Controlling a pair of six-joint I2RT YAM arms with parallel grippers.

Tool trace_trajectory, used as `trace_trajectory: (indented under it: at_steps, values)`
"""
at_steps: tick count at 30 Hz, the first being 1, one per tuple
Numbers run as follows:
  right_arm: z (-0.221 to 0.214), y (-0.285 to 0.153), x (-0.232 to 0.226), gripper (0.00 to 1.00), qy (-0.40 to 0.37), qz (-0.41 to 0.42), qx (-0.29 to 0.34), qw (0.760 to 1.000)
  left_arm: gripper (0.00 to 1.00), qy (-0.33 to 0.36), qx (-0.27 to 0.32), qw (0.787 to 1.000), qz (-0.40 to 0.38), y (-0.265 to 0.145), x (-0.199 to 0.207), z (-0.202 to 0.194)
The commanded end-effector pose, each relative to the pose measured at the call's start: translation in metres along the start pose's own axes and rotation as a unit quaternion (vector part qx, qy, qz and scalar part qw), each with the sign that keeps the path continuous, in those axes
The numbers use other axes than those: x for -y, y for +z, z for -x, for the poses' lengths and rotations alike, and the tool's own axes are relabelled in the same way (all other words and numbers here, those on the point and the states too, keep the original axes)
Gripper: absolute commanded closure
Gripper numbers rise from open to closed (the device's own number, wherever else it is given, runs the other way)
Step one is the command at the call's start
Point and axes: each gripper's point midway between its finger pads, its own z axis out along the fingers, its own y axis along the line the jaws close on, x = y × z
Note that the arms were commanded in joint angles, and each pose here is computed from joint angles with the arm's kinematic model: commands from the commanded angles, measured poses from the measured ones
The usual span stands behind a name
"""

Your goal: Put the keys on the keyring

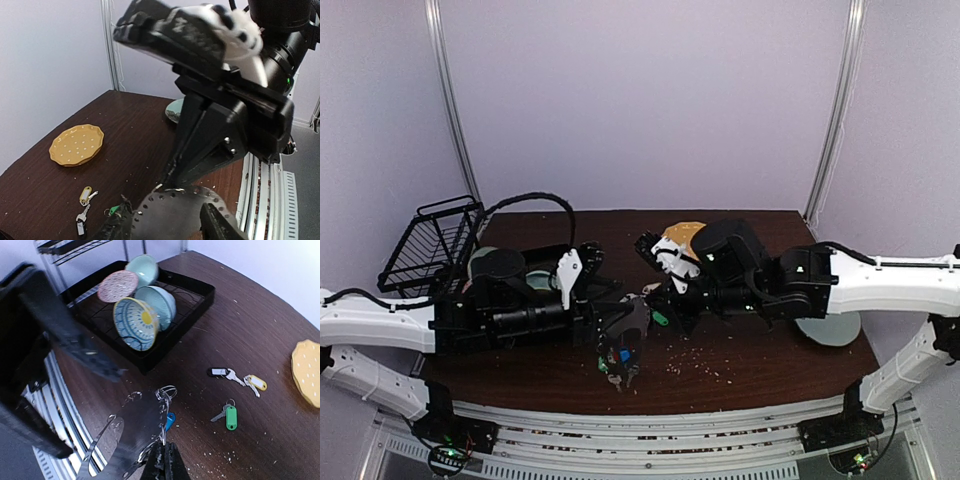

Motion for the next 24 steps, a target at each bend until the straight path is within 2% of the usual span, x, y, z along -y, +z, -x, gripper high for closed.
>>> trace_trajectory:
  at_steps: [1,4,8,11,13,15,20,22,24]
  values:
    - [0.005,0.005,0.041,1.00,0.184,-0.124,0.022,0.975,0.48,-0.008,0.041,0.998,0.041,-0.009,-0.015,0.025]
    - [-0.005,0.007,0.040,1.00,0.172,-0.142,-0.010,0.975,0.46,-0.006,0.035,0.998,0.051,-0.012,-0.023,0.025]
    - [-0.002,0.013,-0.004,1.00,0.114,-0.054,-0.010,0.992,0.40,-0.004,0.012,0.999,0.036,-0.010,-0.025,0.017]
    - [-0.014,0.023,-0.016,1.00,0.117,-0.026,-0.036,0.992,0.40,-0.008,-0.013,1.000,0.021,-0.002,-0.021,0.003]
    - [-0.023,0.029,-0.011,1.00,0.142,-0.039,-0.047,0.988,0.41,-0.011,-0.026,1.000,0.008,0.002,-0.017,-0.007]
    - [-0.031,0.034,-0.021,1.00,0.137,-0.006,-0.053,0.989,0.44,-0.006,-0.034,0.999,-0.016,0.005,-0.009,-0.019]
    - [-0.044,0.020,-0.043,1.00,0.061,0.099,-0.011,0.993,0.60,0.003,-0.049,0.996,-0.073,0.000,0.012,-0.050]
    - [-0.047,0.009,-0.052,1.00,0.021,0.140,0.022,0.990,0.60,0.010,-0.038,0.993,-0.108,-0.006,0.024,-0.050]
    - [-0.054,0.005,-0.052,1.00,0.000,0.146,0.038,0.989,0.58,0.016,-0.032,0.991,-0.131,-0.008,0.032,-0.049]
